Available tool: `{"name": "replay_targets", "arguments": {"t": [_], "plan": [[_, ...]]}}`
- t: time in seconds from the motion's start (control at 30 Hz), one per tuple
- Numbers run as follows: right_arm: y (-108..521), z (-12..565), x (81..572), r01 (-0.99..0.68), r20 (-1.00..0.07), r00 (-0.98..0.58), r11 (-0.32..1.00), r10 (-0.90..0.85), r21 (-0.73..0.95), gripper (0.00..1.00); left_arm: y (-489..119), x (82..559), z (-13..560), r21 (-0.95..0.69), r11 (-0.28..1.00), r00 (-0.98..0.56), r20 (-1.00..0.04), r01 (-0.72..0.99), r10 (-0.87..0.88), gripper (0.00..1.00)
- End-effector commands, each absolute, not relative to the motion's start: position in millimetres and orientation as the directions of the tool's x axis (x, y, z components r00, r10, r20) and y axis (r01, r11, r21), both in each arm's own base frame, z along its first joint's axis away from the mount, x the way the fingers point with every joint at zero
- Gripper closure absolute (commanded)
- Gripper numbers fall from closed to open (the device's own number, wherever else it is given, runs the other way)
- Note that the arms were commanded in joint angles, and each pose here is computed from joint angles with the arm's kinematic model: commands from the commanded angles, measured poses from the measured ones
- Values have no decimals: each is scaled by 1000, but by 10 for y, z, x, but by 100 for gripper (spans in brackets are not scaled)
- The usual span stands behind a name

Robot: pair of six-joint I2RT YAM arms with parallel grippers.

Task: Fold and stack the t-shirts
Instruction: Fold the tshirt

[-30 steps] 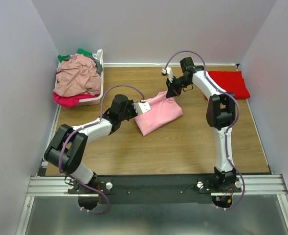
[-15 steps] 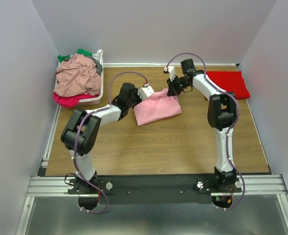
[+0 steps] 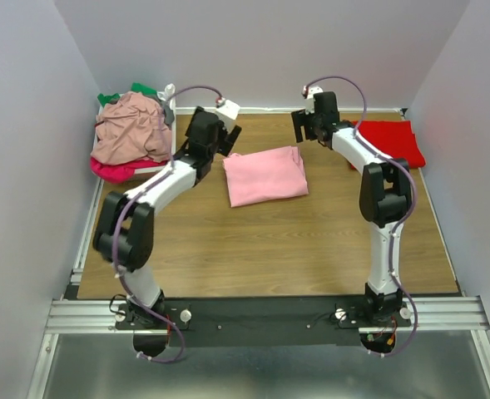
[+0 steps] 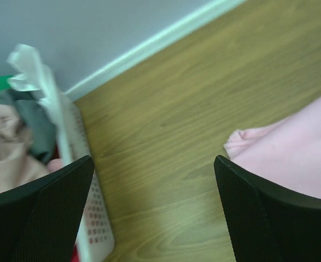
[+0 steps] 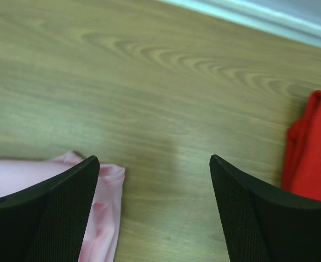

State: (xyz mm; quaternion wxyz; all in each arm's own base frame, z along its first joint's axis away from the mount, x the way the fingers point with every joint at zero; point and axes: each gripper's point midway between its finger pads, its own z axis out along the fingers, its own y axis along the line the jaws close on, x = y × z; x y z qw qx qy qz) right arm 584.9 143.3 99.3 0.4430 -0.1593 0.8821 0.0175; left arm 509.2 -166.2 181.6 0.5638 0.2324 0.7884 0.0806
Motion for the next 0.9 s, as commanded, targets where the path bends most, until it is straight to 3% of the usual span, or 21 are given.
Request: {"name": "replay_targets", "arguments": {"t": [0.0, 0.07, 0.1, 0.23, 0.3, 0.33, 0.4, 0.5, 0.53, 0.73, 0.87], "plan": [[1297, 1309, 5931, -170, -848, -512, 984, -138, -57, 13, -1554, 4810, 2505, 219, 953, -186, -948, 209, 258, 2], [1438, 1252, 5771, -261, -831, -541, 965, -132, 16, 15, -1577, 4598, 2497, 172, 949, -204, -952, 264, 229, 2], [1694, 1199, 5546, -432, -805, -569, 894, -169, 117, 15, -1653, 4482, 2540, 139, 937, -197, -958, 321, 209, 2], [2097, 1253, 4991, -654, -789, -578, 697, -210, 293, 32, -1861, 4129, 2332, 26, 886, -253, -954, 462, 160, 10], [2181, 1252, 4856, -691, -782, -586, 637, -215, 343, 57, -1916, 3999, 2186, -22, 868, -293, -945, 496, 144, 16], [2237, 1257, 4790, -704, -771, -598, 605, -221, 372, 75, -1949, 3910, 2125, -40, 851, -308, -940, 524, 145, 21], [2236, 1160, 4791, -701, -750, -616, 602, -240, 383, 84, -1962, 3824, 2061, -55, 839, -324, -935, 541, 147, 23], [2173, 914, 4834, -666, -708, -656, 641, -261, 381, 81, -1900, 3700, 1981, -48, 839, -328, -931, 541, 159, 23], [2149, 891, 4885, -654, -706, -659, 660, -259, 369, 71, -1874, 3646, 1944, -43, 839, -327, -930, 543, 165, 24], [1894, 712, 5176, -555, -689, -676, 797, -263, 239, 50, -1809, 3558, 1775, -30, 842, -347, -919, 539, 190, 23], [1870, 610, 5232, -532, -676, -691, 814, -257, 234, 47, -1831, 3568, 1773, -34, 837, -348, -918, 546, 190, 23]]}}
